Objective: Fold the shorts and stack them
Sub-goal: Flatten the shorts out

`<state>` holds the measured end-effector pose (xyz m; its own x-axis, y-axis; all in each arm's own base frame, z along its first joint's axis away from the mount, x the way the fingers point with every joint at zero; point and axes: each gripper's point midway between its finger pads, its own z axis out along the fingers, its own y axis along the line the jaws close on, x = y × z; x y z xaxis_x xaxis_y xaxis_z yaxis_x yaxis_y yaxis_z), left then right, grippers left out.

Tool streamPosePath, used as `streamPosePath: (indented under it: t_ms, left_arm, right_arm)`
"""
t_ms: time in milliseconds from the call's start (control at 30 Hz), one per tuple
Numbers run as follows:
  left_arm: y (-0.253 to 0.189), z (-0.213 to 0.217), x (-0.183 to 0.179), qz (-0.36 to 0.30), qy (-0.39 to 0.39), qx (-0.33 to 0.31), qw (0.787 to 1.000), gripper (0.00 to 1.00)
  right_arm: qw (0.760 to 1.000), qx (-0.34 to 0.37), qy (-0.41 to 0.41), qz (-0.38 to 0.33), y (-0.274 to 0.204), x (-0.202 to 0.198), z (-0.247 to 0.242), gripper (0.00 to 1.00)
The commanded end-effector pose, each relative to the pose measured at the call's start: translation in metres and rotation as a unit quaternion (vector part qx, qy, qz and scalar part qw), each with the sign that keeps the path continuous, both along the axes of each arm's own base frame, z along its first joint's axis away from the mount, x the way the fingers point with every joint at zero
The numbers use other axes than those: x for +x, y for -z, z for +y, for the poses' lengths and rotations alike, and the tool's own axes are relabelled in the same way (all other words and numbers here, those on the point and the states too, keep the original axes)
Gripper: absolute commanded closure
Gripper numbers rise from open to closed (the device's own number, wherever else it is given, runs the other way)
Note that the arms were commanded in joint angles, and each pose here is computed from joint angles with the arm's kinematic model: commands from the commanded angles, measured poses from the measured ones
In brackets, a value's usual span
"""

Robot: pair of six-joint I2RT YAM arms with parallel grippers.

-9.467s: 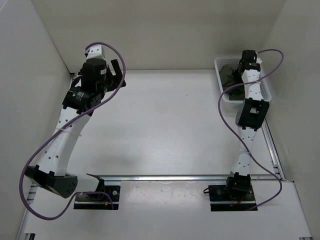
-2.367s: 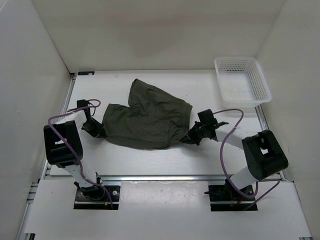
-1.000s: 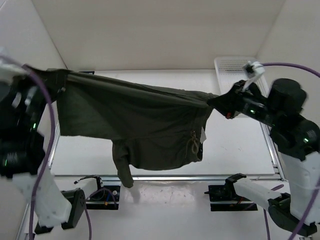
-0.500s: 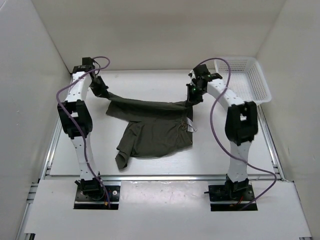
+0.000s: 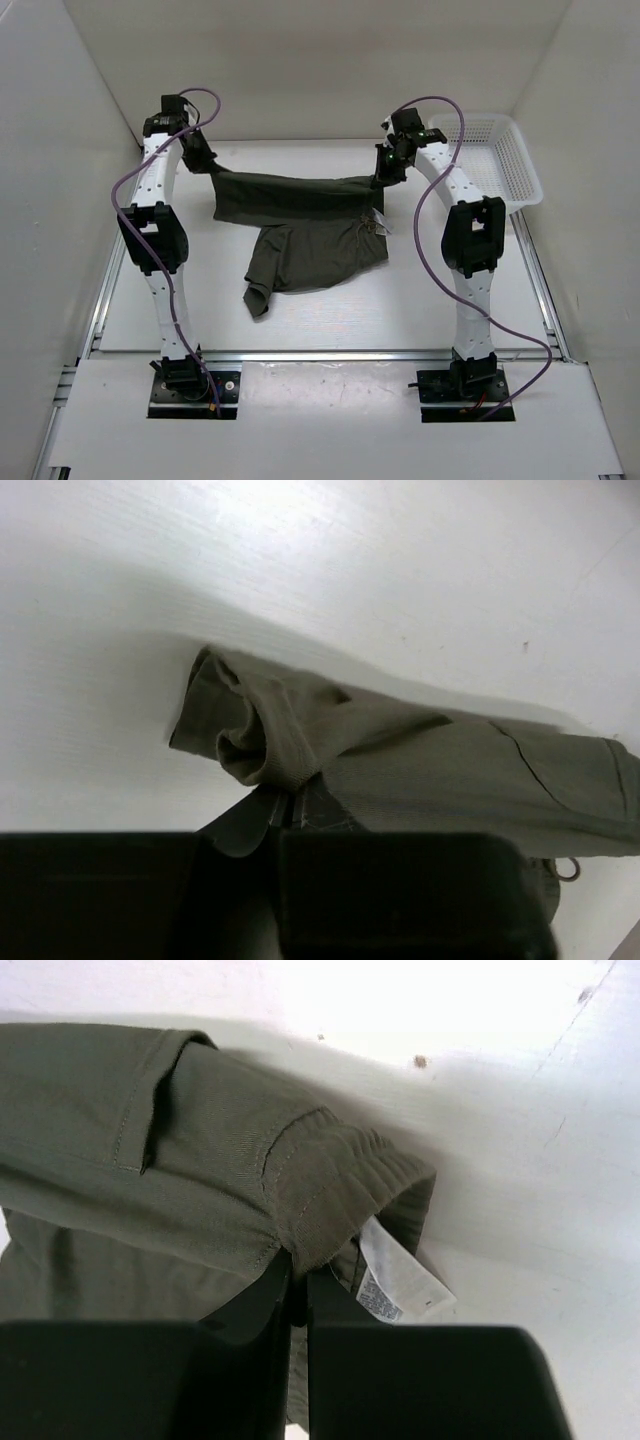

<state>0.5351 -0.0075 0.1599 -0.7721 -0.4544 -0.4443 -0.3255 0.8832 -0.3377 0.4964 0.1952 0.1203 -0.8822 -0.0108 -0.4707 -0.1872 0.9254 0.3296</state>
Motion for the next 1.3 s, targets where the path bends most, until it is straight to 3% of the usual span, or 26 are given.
streamPosePath:
  t_ms: [0,33,67,100,133,167,267,300,367,400,433,500,600,633,767,867,967,1100,1133,1200,1267]
  left_arm:
    - [-0.04,0.014,-0.009,-0.046,-0.01,0.032,0.998,0.9]
    - [-0.037,0.012,-0.009,-0.044,-0.008,0.028,0.999,0.9]
    - [-0.032,0.011,-0.009,-0.04,-0.001,0.026,0.999,0.9]
    - [-0.029,0.007,-0.008,-0.035,0.005,0.017,0.999,0.68]
    - [-0.022,0.007,-0.018,-0.008,0.01,0.018,1.0,0.54]
    - [-0.024,0.006,-0.022,-0.001,0.01,0.017,1.0,0.4]
    - [-0.019,0.006,-0.047,0.018,0.009,0.042,0.999,0.14]
    - [-0.048,0.009,-0.06,-0.012,0.002,0.053,0.999,0.0]
    - [-0.058,0.008,-0.079,-0.021,-0.002,0.065,0.998,0.0]
    - [-0.059,0.008,-0.103,-0.016,-0.004,0.069,0.997,0.0]
    - [-0.057,0.008,-0.114,-0.014,-0.004,0.069,0.997,0.0]
    - [-0.036,-0.004,-0.146,0.007,0.008,0.043,0.999,0.12]
    - [-0.008,-0.052,-0.178,0.03,0.073,-0.039,0.996,0.25]
    - [0.015,-0.063,-0.195,0.054,0.078,-0.058,0.994,0.25]
    - [0.06,-0.091,-0.225,0.103,0.099,-0.082,0.986,0.08]
    - [0.085,-0.1,-0.232,0.132,0.11,-0.081,0.982,0.08]
    - [0.098,-0.102,-0.232,0.149,0.113,-0.08,0.979,0.15]
    - [0.109,-0.102,-0.229,0.16,0.117,-0.078,0.977,0.36]
    - [0.109,-0.103,-0.227,0.16,0.117,-0.078,0.977,0.57]
    - [0.114,-0.103,-0.228,0.168,0.116,-0.078,0.976,0.86]
    - [0.116,-0.102,-0.228,0.173,0.115,-0.087,0.974,0.9]
  right_arm:
    - [0.999,-0.019,0.015,-0.022,-0.026,-0.005,-0.021,1.0]
    - [0.999,-0.024,0.017,-0.018,-0.021,-0.004,-0.022,0.92]
    - [0.999,-0.023,0.027,-0.012,-0.019,-0.002,-0.027,0.78]
    - [1.0,-0.011,0.025,-0.002,-0.016,-0.004,-0.022,0.57]
    - [0.999,-0.008,0.034,0.0,-0.016,-0.002,-0.026,0.28]
    - [0.999,-0.004,0.038,-0.003,-0.021,-0.003,-0.026,0.2]
    - [0.998,-0.009,0.058,-0.034,-0.044,-0.014,-0.031,0.03]
    - [0.998,-0.019,0.062,-0.024,-0.035,-0.024,-0.037,0.0]
    - [0.996,-0.009,0.075,-0.044,-0.055,-0.036,-0.04,0.0]
    - [0.996,-0.011,0.079,-0.033,-0.042,-0.048,-0.043,0.0]
    - [0.996,-0.015,0.082,-0.033,-0.041,-0.055,-0.046,0.0]
    - [0.996,-0.005,0.083,-0.038,-0.048,-0.071,-0.048,0.0]
    - [0.997,0.006,0.081,-0.002,-0.027,-0.109,-0.05,0.0]
    - [0.997,0.013,0.081,0.007,-0.021,-0.117,-0.049,0.0]
    - [0.994,0.049,0.074,0.056,0.001,-0.154,-0.041,0.02]
    - [0.989,0.095,0.068,0.091,0.017,-0.17,-0.026,0.03]
    - [0.983,0.125,0.074,0.113,0.03,-0.17,-0.016,0.03]
    - [0.979,0.134,0.08,0.13,0.049,-0.162,-0.01,0.07]
    - [0.979,0.133,0.081,0.133,0.055,-0.16,-0.01,0.08]
    - [0.976,0.137,0.078,0.153,0.064,-0.159,-0.003,0.12]
    - [0.975,0.137,0.077,0.159,0.067,-0.157,0.002,0.25]
